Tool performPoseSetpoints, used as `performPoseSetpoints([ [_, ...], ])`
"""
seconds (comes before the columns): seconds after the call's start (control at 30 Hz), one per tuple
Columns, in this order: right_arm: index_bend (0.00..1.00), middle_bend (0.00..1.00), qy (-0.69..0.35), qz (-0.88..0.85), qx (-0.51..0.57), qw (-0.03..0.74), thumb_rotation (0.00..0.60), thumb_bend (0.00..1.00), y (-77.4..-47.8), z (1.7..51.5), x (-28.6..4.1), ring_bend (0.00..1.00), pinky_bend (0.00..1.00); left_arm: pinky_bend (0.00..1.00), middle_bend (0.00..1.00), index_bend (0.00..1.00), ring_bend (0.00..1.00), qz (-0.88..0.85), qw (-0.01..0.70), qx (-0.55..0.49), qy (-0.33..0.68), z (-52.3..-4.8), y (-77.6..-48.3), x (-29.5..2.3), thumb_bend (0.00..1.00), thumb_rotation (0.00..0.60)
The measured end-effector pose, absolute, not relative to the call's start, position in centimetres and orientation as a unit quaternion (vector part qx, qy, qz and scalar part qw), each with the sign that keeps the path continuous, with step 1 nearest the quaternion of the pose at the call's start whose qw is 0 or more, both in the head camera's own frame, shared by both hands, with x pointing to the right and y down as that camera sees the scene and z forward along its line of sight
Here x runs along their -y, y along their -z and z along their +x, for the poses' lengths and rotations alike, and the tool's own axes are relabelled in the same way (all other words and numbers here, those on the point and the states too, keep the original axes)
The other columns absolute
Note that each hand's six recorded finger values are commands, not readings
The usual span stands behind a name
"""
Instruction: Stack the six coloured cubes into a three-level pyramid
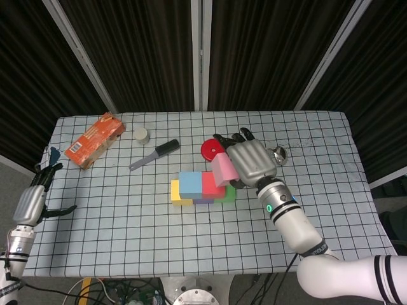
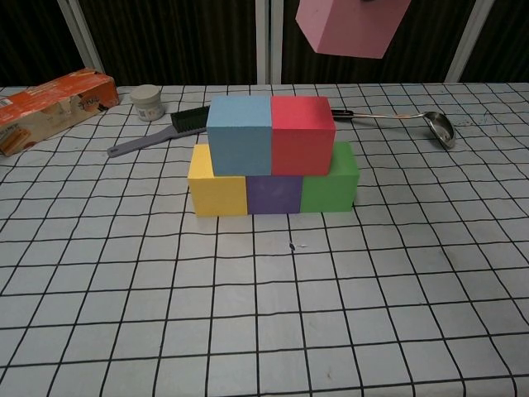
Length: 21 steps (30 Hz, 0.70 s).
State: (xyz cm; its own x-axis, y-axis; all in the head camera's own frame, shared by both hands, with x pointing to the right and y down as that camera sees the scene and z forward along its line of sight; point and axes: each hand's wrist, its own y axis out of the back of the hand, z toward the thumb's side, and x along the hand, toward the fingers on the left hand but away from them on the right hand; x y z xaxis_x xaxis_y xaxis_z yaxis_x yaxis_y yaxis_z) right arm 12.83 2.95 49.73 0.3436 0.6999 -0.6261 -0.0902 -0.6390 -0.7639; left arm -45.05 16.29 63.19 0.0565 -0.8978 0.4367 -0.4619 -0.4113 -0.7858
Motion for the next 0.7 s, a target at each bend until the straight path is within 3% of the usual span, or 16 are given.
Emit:
performPoseSetpoints([
  [0.3, 0.00, 0.57, -0.551, -0.734, 0.191, 0.349, 0.600, 0.13, -52.0, 9.8, -4.9, 0.12, 0.00, 0.07, 0.09, 0.05, 0.00, -0.689, 0.221, -0.498, 0.478, -45.8, -63.2, -16.5, 0.06, 0.600],
  [0.7, 0.00, 0.56, -0.560, -0.721, 0.198, 0.358, 0.600, 0.13, -53.1, 7.5, -5.1, 0.12, 0.00, 0.07, 0.09, 0.05, 0.00, -0.689, 0.217, -0.497, 0.480, -46.2, -63.3, -16.8, 0.06, 0.600],
])
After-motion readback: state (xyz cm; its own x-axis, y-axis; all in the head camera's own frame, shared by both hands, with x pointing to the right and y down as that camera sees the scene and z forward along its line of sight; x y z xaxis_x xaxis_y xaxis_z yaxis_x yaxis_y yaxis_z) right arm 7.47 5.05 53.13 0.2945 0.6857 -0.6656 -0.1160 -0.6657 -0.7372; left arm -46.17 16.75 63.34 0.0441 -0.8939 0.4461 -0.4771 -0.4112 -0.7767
